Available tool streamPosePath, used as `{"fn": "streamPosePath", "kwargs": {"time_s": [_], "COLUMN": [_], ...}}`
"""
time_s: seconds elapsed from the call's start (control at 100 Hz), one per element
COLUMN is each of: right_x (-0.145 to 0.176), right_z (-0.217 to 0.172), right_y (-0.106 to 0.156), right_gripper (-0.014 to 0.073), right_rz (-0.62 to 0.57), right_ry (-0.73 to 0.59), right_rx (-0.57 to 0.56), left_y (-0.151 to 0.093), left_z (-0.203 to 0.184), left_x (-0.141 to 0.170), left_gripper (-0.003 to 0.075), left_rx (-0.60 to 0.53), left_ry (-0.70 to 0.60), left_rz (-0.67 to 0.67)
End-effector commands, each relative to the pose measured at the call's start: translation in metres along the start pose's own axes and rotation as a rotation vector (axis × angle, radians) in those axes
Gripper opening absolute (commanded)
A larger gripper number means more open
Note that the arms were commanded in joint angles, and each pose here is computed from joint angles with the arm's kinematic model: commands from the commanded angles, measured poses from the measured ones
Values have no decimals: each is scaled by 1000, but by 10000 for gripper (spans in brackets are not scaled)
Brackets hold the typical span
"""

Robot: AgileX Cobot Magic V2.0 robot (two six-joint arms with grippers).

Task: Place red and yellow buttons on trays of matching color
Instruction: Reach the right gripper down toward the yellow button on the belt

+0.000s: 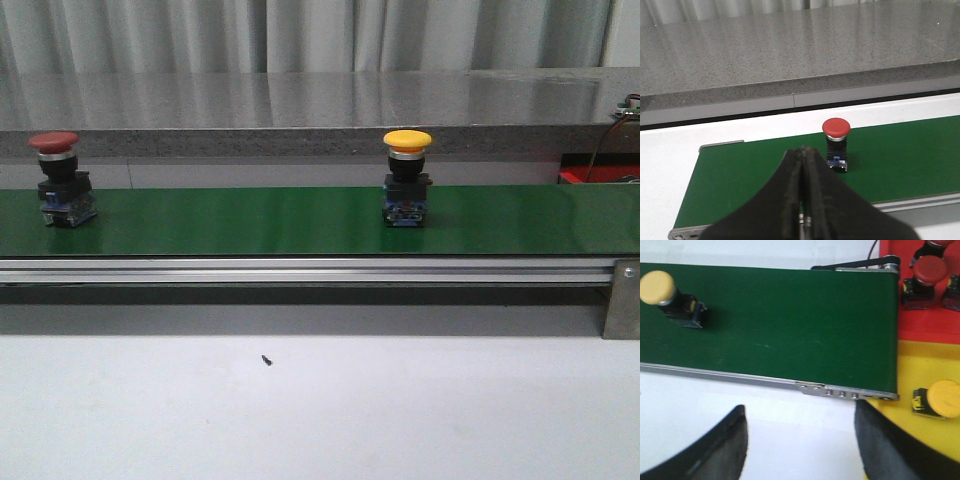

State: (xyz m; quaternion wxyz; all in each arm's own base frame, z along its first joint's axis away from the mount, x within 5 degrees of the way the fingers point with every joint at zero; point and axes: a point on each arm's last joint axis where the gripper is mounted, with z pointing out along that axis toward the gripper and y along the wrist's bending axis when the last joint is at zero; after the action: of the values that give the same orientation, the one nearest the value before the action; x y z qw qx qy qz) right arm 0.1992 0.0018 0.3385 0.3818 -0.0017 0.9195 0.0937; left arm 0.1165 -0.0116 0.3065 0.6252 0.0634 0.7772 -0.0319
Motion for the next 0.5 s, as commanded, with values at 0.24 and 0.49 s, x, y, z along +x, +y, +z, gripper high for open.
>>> {"fn": "streamPosePath", "kwargs": {"time_s": [0.24,0.49], "right_x": [-31,-51], "right_z": [5,48], "right_y": [18,33], "right_gripper": [582,582], "right_rz": [-6,-127], "right_ry": [-69,15], "right_rx": [-192,-201], "left_y": [2,1], "left_z": [-2,-2], "left_x": [-14,-14], "left_gripper": [-20,-20], "left_rx": [-21,-14], "left_ry": [-80,-83], "left_rz": [-14,-47]}}
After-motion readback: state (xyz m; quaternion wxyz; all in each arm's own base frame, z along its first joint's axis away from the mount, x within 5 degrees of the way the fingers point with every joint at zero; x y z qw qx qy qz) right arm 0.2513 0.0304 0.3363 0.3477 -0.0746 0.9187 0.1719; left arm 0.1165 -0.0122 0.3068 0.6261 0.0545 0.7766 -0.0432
